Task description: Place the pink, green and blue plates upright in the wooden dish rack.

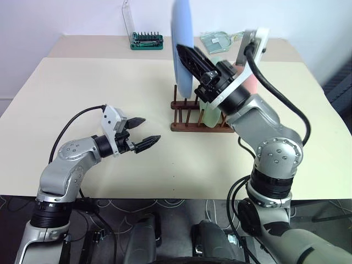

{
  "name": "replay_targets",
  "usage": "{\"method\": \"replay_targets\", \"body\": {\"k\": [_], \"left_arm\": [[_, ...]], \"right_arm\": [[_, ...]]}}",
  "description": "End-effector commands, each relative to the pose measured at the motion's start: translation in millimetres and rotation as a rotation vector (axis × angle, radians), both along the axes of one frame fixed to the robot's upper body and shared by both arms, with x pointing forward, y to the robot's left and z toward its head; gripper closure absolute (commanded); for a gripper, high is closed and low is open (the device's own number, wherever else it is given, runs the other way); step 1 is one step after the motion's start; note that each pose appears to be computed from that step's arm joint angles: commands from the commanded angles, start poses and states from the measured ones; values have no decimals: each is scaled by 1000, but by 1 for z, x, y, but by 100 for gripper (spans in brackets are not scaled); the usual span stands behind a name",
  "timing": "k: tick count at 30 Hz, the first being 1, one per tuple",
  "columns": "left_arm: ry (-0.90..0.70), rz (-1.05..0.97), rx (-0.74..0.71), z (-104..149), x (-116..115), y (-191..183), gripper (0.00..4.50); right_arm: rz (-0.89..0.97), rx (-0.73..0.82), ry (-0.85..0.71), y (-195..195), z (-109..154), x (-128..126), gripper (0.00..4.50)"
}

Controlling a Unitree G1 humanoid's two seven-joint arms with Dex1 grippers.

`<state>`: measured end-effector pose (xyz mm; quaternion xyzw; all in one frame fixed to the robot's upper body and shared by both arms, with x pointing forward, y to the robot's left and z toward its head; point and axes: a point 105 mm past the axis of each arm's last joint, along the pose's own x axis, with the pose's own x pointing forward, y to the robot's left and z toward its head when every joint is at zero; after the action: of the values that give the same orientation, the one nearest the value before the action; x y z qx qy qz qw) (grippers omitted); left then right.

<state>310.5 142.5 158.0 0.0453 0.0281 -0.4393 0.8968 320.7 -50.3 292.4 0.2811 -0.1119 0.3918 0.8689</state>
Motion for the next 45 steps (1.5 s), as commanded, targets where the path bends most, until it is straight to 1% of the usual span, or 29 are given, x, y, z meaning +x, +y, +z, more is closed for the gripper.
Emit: {"method": "replay_targets", "body": {"k": [1, 8, 14, 20, 27, 31, 37, 43, 45], "left_arm": [[-53, 2, -5, 13, -3, 2, 0], [-50, -5, -2, 12, -1, 1, 0], [-48, -11, -3, 10, 0, 1, 0], [-45, -15, -2, 7, 0, 2, 0], [-44, -16, -1, 3, 1, 6, 0], [-43, -18, -1, 1, 1, 7, 0], [-45, -20, 0, 0, 1, 6, 0], [-49, -21, -2, -1, 0, 6, 0], [-49, -20, -2, -1, 0, 5, 0]], "right_arm": [[14, 44, 3, -2, 6, -5, 446], [25, 48, 75, 4, -7, -2, 446], [37, 34, -18, 6, 6, -11, 446], [59, 45, -41, 8, 9, -14, 446], [70, 68, -11, 8, 5, -11, 446], [31, 101, 68, 3, -5, 0, 446], [9, 136, 120, -1, -11, 7, 446], [-12, 124, 176, -2, -21, 14, 446], [-15, 111, 193, -1, -25, 15, 380]]}}
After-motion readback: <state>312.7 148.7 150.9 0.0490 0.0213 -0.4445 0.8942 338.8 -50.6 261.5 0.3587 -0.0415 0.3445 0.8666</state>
